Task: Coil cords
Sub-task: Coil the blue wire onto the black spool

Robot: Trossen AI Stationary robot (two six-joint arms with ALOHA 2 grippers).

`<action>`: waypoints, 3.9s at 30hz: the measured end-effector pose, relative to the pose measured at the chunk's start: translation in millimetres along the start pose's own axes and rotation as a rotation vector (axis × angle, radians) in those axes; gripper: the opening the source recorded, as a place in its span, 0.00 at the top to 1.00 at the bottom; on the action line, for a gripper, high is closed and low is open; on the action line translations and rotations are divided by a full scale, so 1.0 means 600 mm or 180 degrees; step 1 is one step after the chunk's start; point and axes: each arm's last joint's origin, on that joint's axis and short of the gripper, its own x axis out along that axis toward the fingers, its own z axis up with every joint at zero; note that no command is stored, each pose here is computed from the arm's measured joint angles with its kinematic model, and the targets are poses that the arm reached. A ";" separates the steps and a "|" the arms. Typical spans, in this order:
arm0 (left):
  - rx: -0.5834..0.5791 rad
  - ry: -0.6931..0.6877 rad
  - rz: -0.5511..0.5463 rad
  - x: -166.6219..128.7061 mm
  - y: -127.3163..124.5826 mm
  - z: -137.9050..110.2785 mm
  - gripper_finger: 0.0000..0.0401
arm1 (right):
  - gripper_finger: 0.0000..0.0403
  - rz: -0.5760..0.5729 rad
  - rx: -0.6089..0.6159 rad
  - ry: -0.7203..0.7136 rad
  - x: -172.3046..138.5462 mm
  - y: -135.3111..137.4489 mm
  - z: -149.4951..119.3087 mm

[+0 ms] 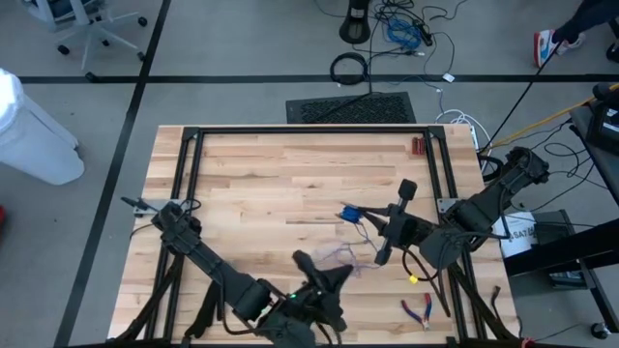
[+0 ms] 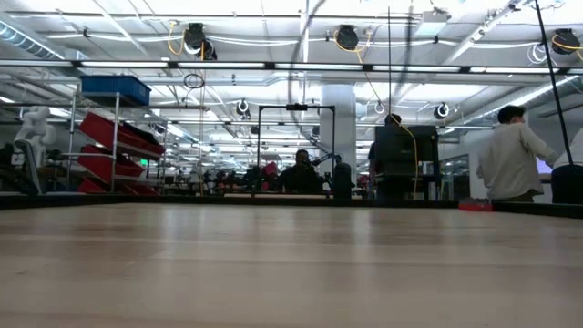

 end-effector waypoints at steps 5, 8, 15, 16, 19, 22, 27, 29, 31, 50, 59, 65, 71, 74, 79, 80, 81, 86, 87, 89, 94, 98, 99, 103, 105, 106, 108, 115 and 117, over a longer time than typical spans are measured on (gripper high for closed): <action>0.0336 0.0161 0.0664 -0.021 0.004 -0.001 1.00 | 1.00 0.0248 0.0003 -0.0007 -0.002 0.000 0.001; 0.0451 0.0222 0.0852 -0.028 0.005 -0.001 1.00 | 1.00 0.0476 0.0034 -0.0025 -0.005 -0.002 0.003; 0.0490 0.0216 0.0839 -0.034 0.009 0.002 1.00 | 1.00 0.0836 0.0052 -0.0040 -0.011 0.003 0.003; 0.0502 0.0218 0.0837 -0.034 0.009 0.002 1.00 | 1.00 0.0844 0.0051 -0.0042 -0.011 0.003 0.003; 0.0546 0.0224 0.0837 -0.034 0.008 -0.001 1.00 | 1.00 0.0783 0.0048 -0.0045 -0.012 0.003 0.003; 0.0506 0.0218 0.0837 -0.034 0.007 -0.007 0.99 | 1.00 0.0658 0.0071 -0.0062 -0.013 -0.002 0.005; 0.0387 0.0203 0.0688 -0.031 0.004 -0.026 0.86 | 1.00 0.0621 0.0225 -0.0167 -0.023 -0.015 0.013; 0.0236 0.0224 0.0553 -0.022 0.005 -0.034 0.77 | 1.00 0.0615 0.0279 -0.0219 -0.032 -0.017 0.016; 0.0049 0.0268 0.0461 -0.009 0.008 -0.040 0.68 | 1.00 0.0553 0.0288 -0.0265 -0.043 -0.019 0.018; 0.0168 0.0485 0.0932 0.082 -0.018 -0.094 0.50 | 1.00 0.0269 0.0224 -0.0529 -0.128 -0.022 0.021; 0.0201 0.0597 0.0596 0.093 -0.019 -0.098 0.56 | 1.00 0.0262 0.0288 -0.0561 -0.130 -0.023 0.025; 0.0172 0.0627 0.0645 0.106 -0.012 -0.100 0.59 | 1.00 0.0273 0.0274 -0.0562 -0.130 -0.023 0.026; 0.0170 0.0635 0.0653 0.109 -0.011 -0.100 0.62 | 1.00 0.0271 0.0259 -0.0562 -0.130 -0.023 0.025; 0.0172 0.0635 0.0648 0.108 -0.011 -0.100 0.70 | 1.00 0.0270 0.0260 -0.0562 -0.130 -0.023 0.025; 0.0260 0.0695 0.0547 0.110 -0.011 -0.105 0.89 | 1.00 0.0272 0.0291 -0.0571 -0.130 -0.023 0.027; 0.0282 0.0709 0.0553 0.111 -0.009 -0.107 0.93 | 1.00 0.0274 0.0308 -0.0575 -0.130 -0.023 0.027; 0.0300 0.0720 0.0557 0.113 -0.008 -0.108 0.96 | 1.00 0.0274 0.0323 -0.0576 -0.130 -0.023 0.027; 0.0286 0.0758 0.0609 0.128 -0.001 -0.111 0.97 | 1.00 0.0237 0.0415 -0.0579 -0.125 -0.022 0.030; 0.0277 0.0770 0.0606 0.131 0.001 -0.111 0.98 | 1.00 0.0226 0.0433 -0.0580 -0.123 -0.021 0.031; 0.0197 0.0805 0.0553 0.140 0.004 -0.113 0.99 | 1.00 0.0186 0.0446 -0.0577 -0.117 -0.017 0.033; 0.0045 0.0896 0.0343 0.162 0.011 -0.117 0.99 | 1.00 0.0026 0.0412 -0.0509 -0.093 -0.009 0.033; -0.0041 0.0917 0.0276 0.174 0.015 -0.117 0.99 | 1.00 -0.0127 0.0462 -0.0458 -0.070 -0.007 0.034; -0.0060 0.0914 0.0268 0.177 0.015 -0.117 0.99 | 1.00 -0.0159 0.0482 -0.0452 -0.065 -0.005 0.034; -0.0156 0.0912 0.0182 0.186 0.013 -0.117 0.99 | 1.00 -0.0293 0.0461 -0.0398 -0.041 0.003 0.033; -0.0110 0.0915 0.0151 0.187 0.011 -0.118 0.99 | 1.00 -0.0361 0.0419 -0.0355 -0.028 0.006 0.031; -0.0095 0.0905 0.0138 0.186 0.009 -0.117 0.99 | 1.00 -0.0401 0.0401 -0.0332 -0.021 0.006 0.030; -0.0090 0.0858 0.0114 0.182 0.006 -0.113 0.99 | 1.00 -0.0473 0.0363 -0.0288 -0.009 0.009 0.027; 0.0062 0.0653 0.0002 0.159 -0.010 -0.093 1.00 | 1.00 -0.0530 0.0179 -0.0159 0.032 0.021 0.018; 0.0111 0.0640 0.0046 0.150 -0.013 -0.092 1.00 | 1.00 -0.0417 0.0175 -0.0157 0.037 0.022 0.017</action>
